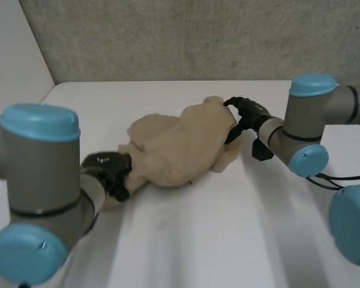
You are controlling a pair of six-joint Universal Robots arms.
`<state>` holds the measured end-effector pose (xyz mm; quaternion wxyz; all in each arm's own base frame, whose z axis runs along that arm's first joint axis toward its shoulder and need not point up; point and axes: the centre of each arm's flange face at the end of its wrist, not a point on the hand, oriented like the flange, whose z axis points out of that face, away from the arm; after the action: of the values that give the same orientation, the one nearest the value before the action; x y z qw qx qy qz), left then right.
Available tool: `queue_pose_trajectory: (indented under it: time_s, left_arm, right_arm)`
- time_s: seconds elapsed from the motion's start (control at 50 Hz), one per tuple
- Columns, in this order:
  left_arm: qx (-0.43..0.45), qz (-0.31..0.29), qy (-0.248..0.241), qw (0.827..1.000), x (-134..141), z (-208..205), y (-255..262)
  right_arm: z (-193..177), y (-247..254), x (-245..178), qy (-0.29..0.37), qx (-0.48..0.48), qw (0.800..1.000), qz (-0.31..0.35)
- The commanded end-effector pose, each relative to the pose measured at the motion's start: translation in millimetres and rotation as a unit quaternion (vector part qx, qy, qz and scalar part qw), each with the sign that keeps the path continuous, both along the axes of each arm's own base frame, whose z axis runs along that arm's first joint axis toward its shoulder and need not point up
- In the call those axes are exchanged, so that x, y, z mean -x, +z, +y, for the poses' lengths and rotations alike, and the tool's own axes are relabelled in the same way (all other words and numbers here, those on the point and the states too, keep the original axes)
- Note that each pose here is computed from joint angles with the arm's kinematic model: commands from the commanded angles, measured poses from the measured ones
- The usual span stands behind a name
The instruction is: Fold the shorts.
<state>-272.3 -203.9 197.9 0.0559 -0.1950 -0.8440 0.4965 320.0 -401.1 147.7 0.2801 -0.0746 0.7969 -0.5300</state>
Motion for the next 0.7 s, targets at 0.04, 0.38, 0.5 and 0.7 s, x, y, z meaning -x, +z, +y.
queue_pose_trajectory:
  time_s: [0.04,0.38,0.5,0.7]
  left_arm:
    - [-0.036,0.002,-0.049,0.998,0,63,5]
    - [0.159,0.05,0.036,0.985,-24,7,92]
    - [0.25,0.056,-0.01,0.966,-5,-29,103]
    - [0.253,0.03,-0.143,0.956,41,-68,66]
  right_arm:
    - [26,-10,-25,0.079,-0.029,0.996,0.004]
    - [89,73,-13,0.202,0.194,0.929,0.24]
    - [125,88,-9,0.231,0.288,0.88,0.299]
    - [196,98,-7,0.281,0.4,0.799,0.351]
